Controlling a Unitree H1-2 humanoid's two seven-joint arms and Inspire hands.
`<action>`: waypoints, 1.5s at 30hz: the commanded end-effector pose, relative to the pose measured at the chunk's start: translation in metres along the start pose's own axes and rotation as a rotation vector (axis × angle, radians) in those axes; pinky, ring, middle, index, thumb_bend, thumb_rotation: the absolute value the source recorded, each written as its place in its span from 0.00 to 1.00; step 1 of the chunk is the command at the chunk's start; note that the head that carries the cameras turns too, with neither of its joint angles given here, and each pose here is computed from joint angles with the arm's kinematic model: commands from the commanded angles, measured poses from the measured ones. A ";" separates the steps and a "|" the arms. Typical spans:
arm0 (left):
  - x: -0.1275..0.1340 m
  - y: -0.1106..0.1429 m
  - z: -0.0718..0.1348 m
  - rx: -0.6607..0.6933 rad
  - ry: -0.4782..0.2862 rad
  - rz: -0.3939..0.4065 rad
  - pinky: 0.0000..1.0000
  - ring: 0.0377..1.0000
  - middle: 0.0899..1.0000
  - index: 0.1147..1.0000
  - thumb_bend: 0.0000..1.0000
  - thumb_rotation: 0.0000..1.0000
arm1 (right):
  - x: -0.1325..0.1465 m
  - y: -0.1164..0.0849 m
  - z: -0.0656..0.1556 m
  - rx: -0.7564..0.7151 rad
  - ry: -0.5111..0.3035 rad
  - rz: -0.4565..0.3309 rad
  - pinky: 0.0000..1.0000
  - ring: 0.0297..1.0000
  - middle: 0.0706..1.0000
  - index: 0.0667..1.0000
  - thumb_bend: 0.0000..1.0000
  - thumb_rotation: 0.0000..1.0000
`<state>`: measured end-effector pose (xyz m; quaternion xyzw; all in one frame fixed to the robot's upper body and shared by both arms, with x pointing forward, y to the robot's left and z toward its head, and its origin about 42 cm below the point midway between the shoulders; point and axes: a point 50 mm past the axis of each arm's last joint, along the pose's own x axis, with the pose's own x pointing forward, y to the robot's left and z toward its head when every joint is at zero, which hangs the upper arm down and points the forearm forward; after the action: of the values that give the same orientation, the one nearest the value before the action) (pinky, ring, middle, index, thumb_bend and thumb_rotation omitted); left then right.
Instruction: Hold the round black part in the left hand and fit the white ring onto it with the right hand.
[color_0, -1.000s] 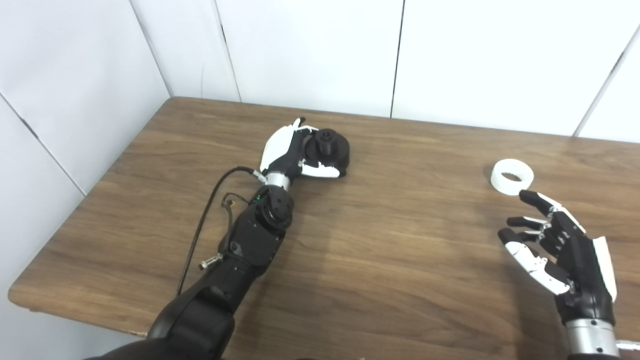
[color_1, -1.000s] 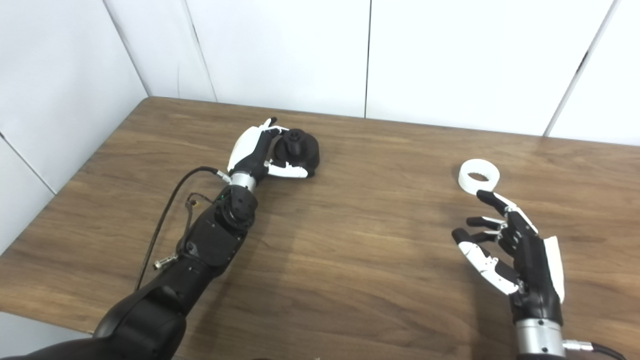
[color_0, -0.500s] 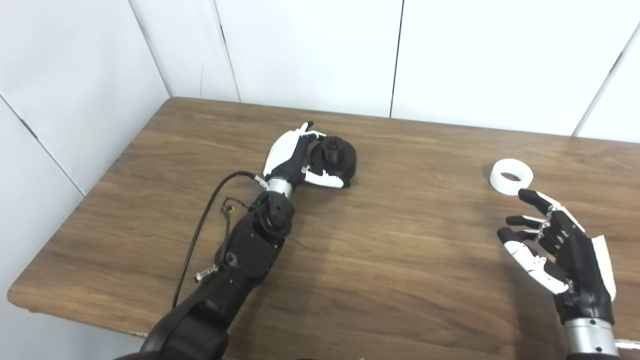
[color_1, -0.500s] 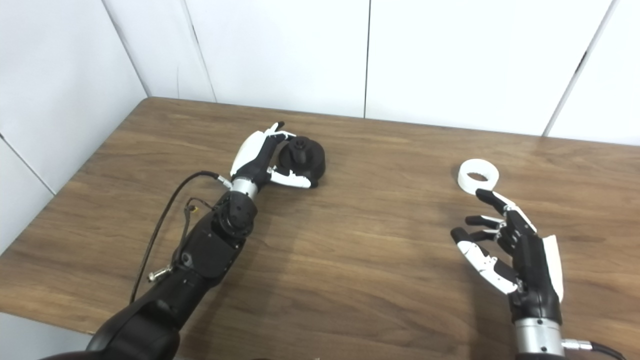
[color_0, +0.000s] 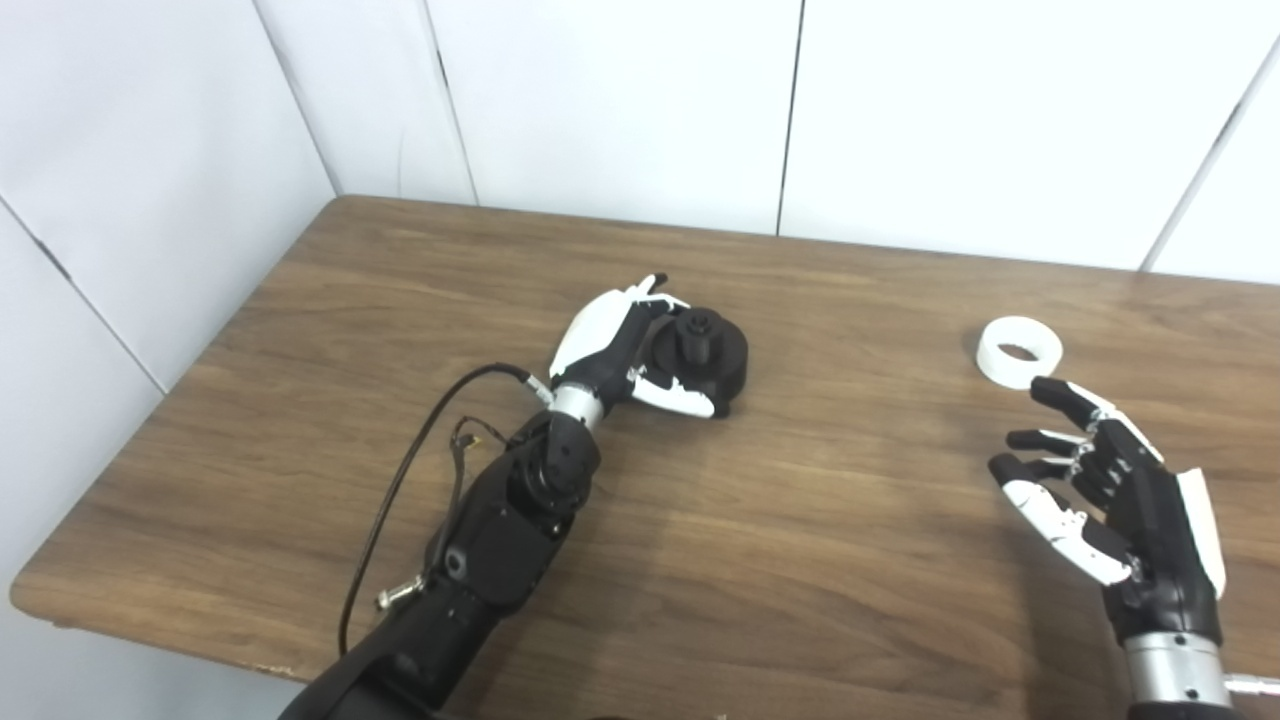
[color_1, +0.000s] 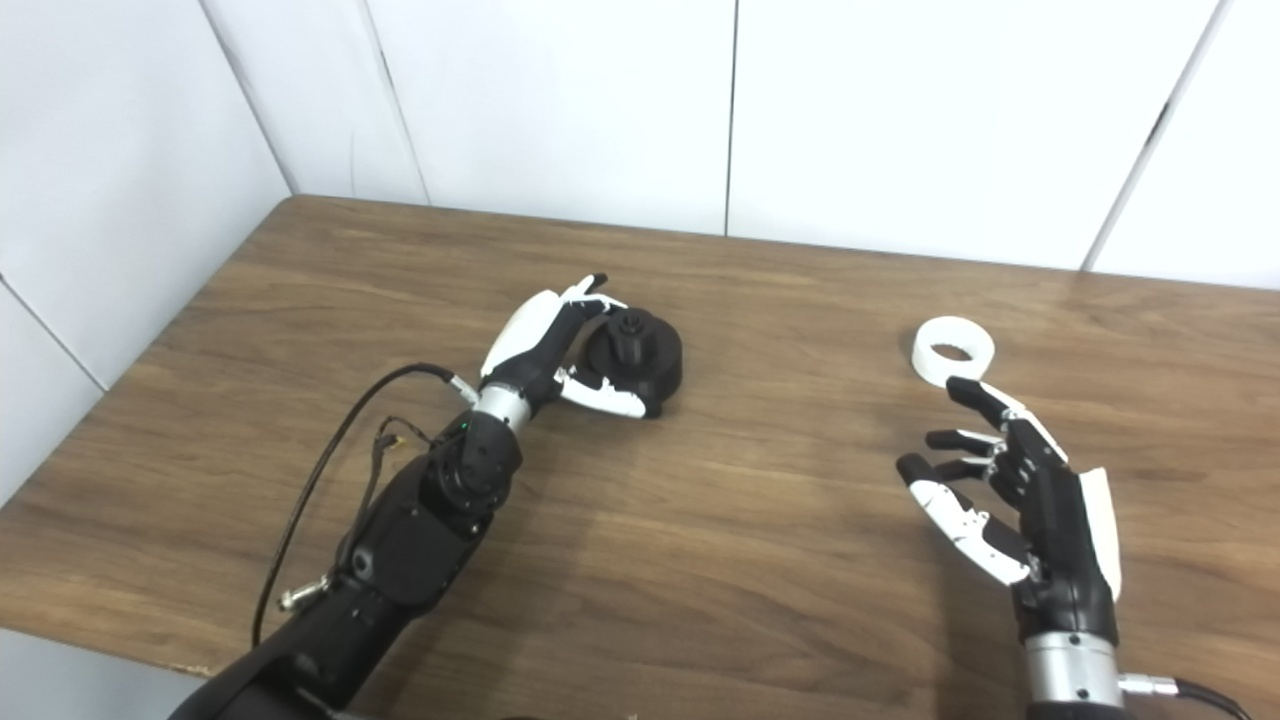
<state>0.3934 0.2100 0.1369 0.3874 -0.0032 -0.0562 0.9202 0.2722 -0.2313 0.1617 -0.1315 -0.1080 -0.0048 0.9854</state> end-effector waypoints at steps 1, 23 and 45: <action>-0.002 0.009 0.012 0.024 -0.043 0.004 1.00 1.00 1.00 0.56 0.94 0.24 | 0.007 0.001 0.018 0.012 -0.072 -0.006 0.52 0.64 0.80 0.75 0.61 0.33; -0.072 -0.019 0.051 -0.032 -0.226 -0.113 1.00 1.00 1.00 0.54 0.99 0.27 | 0.009 0.002 0.023 -0.002 -0.086 -0.016 0.52 0.63 0.80 0.75 0.58 0.31; -0.101 -0.035 0.047 -0.014 -0.290 -0.166 1.00 1.00 1.00 0.54 0.97 0.23 | 0.008 0.019 0.028 0.027 -0.084 -0.008 0.49 0.61 0.78 0.74 0.58 0.29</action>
<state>0.2859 0.1572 0.1342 0.3662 -0.0749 -0.1948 0.9068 0.2724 -0.2163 0.1658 -0.1326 -0.1071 0.0020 0.9854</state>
